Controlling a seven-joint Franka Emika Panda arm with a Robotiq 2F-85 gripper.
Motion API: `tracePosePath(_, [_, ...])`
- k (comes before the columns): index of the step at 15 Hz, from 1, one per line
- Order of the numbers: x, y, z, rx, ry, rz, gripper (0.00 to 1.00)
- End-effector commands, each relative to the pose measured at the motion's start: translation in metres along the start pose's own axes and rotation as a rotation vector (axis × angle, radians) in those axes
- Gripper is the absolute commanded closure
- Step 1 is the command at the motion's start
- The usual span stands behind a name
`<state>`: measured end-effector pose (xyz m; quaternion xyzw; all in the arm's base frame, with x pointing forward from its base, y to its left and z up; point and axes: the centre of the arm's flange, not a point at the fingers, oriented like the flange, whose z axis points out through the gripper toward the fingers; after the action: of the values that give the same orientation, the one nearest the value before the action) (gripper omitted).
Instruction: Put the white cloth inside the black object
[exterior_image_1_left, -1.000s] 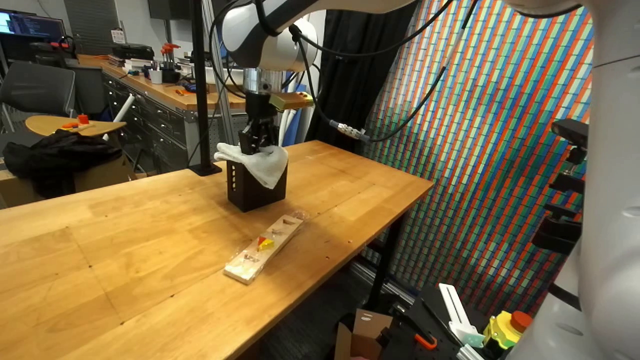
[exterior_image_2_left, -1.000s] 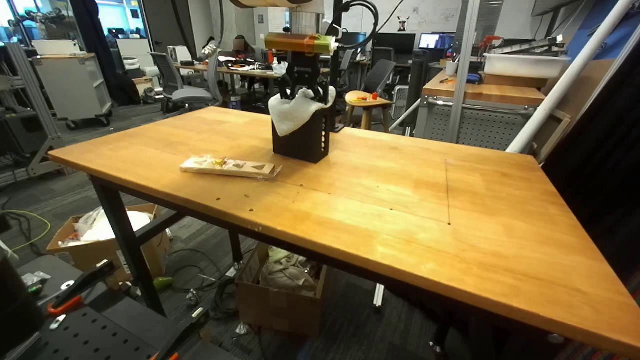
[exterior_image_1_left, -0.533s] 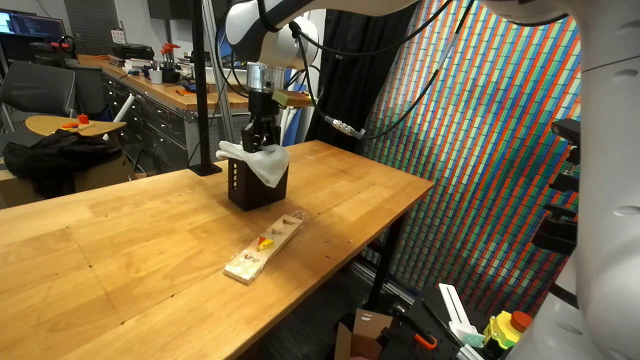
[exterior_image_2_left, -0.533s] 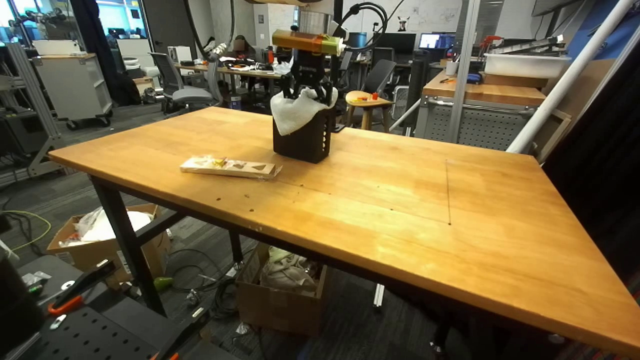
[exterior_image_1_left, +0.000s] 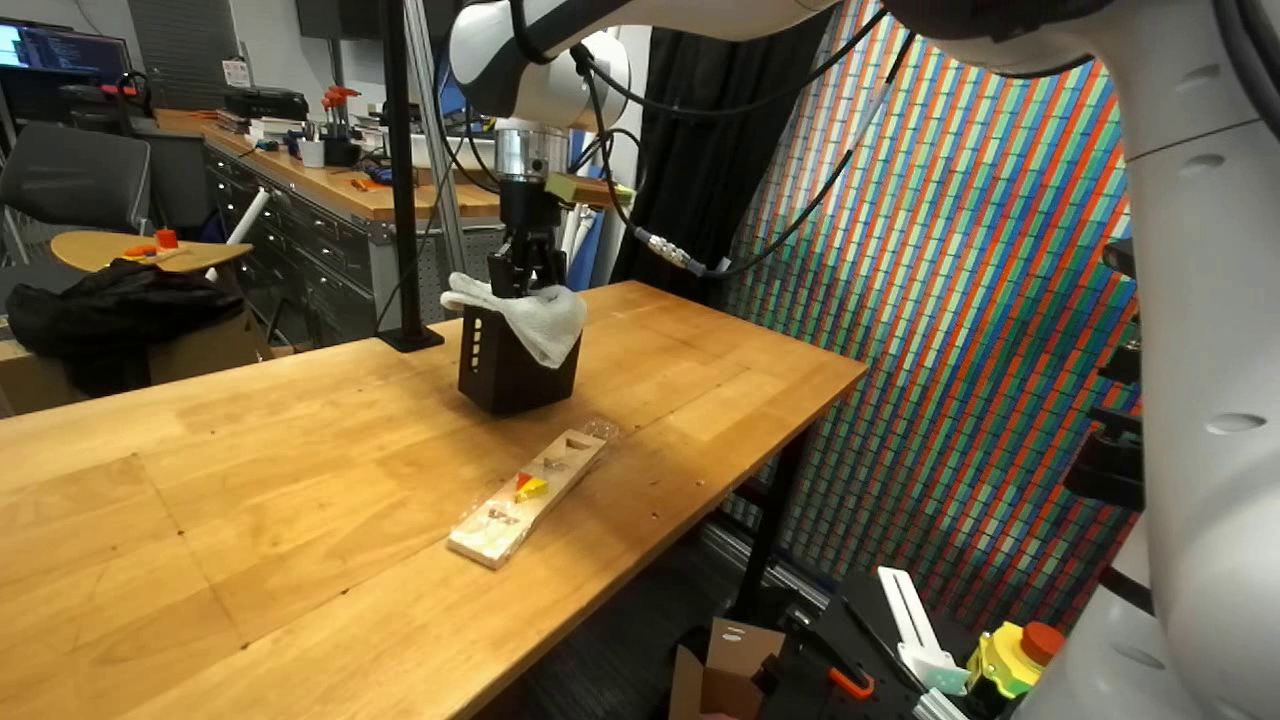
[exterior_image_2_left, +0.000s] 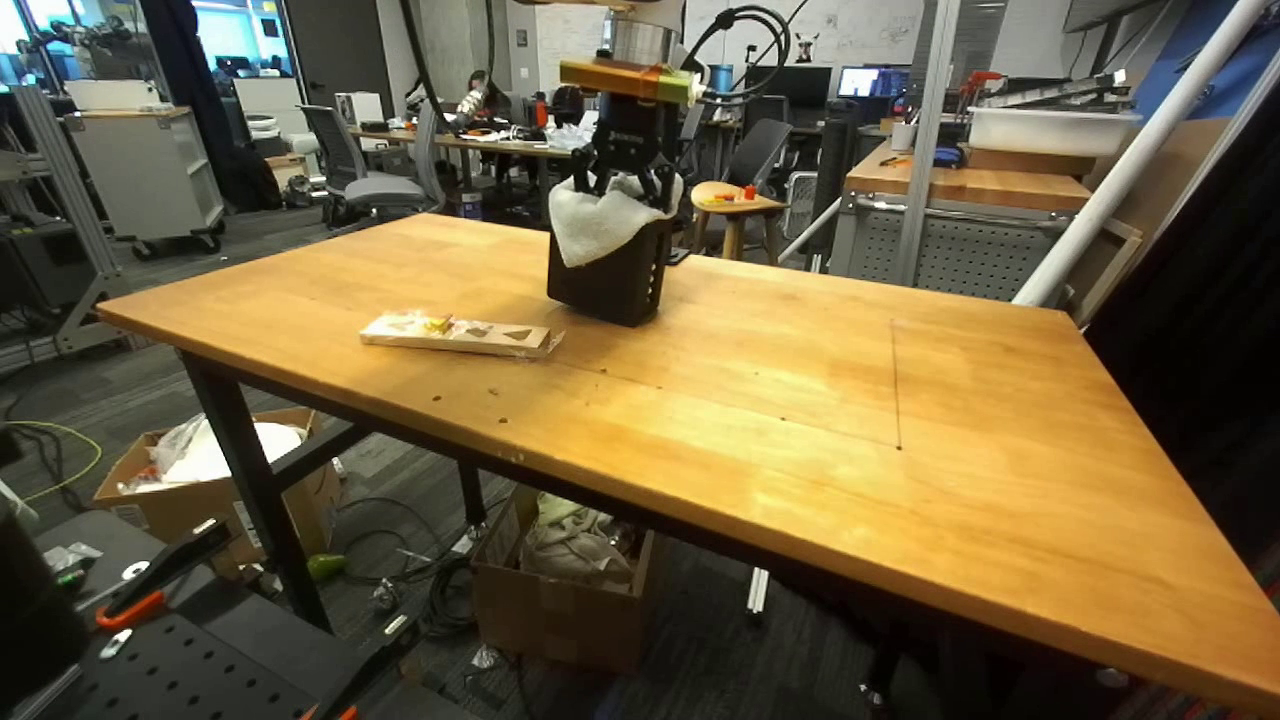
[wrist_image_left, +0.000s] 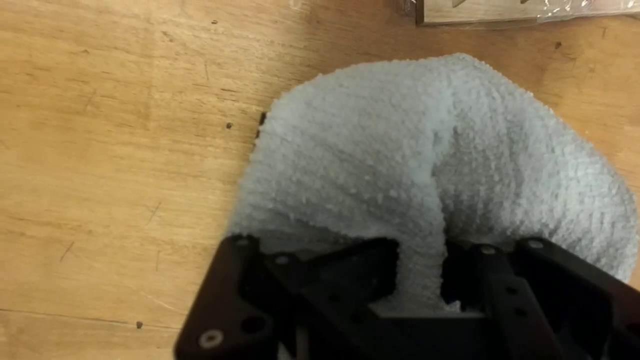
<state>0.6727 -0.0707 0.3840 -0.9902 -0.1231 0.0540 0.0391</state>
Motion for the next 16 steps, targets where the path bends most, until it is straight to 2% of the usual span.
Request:
tracePosePath(1, [0.016, 0.006, 0.024, -0.016, -0.046, -0.005, 0.96])
tracePosePath(9, [0.014, -0.02, 0.011, -0.131, -0.056, -0.009, 0.95])
tracePosePath(10, [0.015, -0.023, 0.011, -0.142, -0.056, -0.002, 0.92])
tracePosePath(11, [0.014, -0.025, 0.011, -0.152, -0.057, 0.009, 0.69])
tracePosePath(13, [0.013, -0.027, 0.009, -0.163, -0.053, 0.025, 0.66])
tracePosePath(16, [0.01, -0.027, 0.001, -0.17, -0.032, 0.051, 0.44])
